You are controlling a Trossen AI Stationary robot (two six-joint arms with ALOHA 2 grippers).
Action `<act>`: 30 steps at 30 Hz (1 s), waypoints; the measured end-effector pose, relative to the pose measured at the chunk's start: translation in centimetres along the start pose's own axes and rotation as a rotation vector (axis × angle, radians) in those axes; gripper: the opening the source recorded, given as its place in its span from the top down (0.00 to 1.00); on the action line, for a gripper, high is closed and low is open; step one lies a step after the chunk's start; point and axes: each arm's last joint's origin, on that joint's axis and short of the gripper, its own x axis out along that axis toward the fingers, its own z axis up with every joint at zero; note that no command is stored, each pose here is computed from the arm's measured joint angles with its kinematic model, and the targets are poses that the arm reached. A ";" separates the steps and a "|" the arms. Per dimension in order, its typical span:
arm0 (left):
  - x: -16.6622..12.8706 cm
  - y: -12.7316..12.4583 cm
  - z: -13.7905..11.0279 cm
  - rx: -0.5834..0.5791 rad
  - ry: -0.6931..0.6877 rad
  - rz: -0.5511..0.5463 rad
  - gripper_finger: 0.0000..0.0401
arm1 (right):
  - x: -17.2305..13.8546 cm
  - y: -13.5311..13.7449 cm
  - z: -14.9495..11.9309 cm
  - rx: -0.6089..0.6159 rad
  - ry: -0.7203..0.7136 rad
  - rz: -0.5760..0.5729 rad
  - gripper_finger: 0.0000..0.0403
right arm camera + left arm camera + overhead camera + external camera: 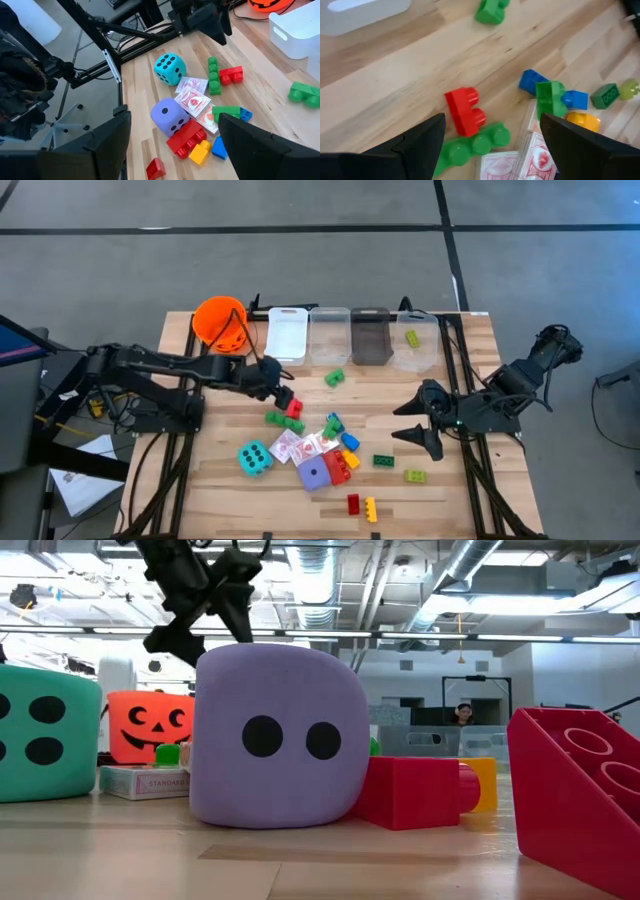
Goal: Pick & Place Toys
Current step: Put the 2 stud red game piece into the white bin
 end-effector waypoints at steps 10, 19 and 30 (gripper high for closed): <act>3.6 -2.7 1.1 0.112 0.179 0.161 0.20 | 0.1 -0.2 0.1 -0.005 0.001 -0.017 0.28; 6.7 -3.1 1.2 0.055 0.243 0.203 0.20 | 0.1 -0.2 0.1 -0.011 0.002 -0.016 0.28; 8.8 -2.9 0.6 0.014 0.266 0.250 0.20 | 0.1 -0.3 0.0 -0.022 0.006 -0.020 0.28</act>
